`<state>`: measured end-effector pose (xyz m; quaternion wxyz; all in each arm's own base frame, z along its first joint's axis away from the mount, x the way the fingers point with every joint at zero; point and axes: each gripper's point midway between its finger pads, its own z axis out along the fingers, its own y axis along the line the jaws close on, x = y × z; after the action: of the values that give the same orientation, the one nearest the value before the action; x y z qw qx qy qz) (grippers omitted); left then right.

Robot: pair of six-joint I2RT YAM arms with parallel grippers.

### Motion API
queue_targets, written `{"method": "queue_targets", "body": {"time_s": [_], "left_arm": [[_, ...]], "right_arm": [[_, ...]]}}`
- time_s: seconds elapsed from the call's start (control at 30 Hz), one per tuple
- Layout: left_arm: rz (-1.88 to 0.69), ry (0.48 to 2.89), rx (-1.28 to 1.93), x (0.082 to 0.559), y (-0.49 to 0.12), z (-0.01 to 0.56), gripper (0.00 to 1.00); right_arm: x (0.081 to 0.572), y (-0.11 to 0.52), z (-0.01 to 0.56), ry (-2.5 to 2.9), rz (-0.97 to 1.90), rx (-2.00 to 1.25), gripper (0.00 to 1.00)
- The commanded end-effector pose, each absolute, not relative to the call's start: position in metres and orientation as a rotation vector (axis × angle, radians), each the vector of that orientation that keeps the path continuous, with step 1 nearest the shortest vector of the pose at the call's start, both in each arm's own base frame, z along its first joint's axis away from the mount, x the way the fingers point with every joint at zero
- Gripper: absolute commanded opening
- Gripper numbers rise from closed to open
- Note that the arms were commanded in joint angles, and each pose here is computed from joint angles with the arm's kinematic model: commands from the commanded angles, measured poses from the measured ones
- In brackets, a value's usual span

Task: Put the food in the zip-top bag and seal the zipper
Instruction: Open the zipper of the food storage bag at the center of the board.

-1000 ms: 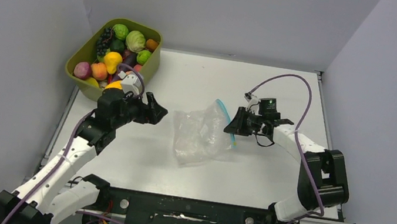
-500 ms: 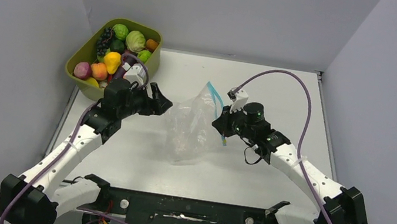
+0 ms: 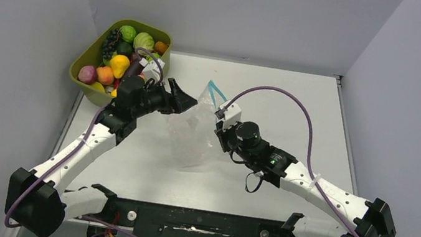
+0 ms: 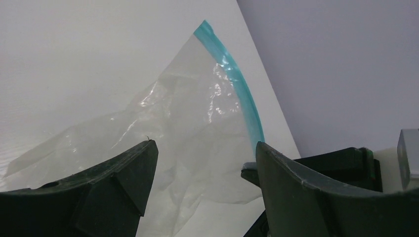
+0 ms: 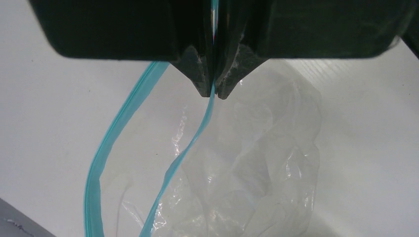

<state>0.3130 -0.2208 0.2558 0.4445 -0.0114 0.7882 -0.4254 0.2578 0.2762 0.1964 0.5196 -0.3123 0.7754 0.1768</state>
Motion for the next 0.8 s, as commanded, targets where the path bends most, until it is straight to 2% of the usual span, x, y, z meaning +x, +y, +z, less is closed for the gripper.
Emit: {"method": "queue_targets", "body": {"time_s": [0.0,0.4,0.77], "left_arm": [[-1.209,1.772,0.016,0.314,-0.239,0.313,0.72],[-1.248,1.867,-0.062,0.312,-0.253,0.291,0.71],[-1.168,1.924,-0.209,0.31,-0.247,0.295,0.68]], "right_arm": [[0.272,0.288,0.24,1.735,0.311,-0.725,0.0],[0.262,0.317,0.248,1.702,0.296,-0.759,0.0],[0.271,0.303,0.257,1.733,0.177,-0.634,0.0]]}}
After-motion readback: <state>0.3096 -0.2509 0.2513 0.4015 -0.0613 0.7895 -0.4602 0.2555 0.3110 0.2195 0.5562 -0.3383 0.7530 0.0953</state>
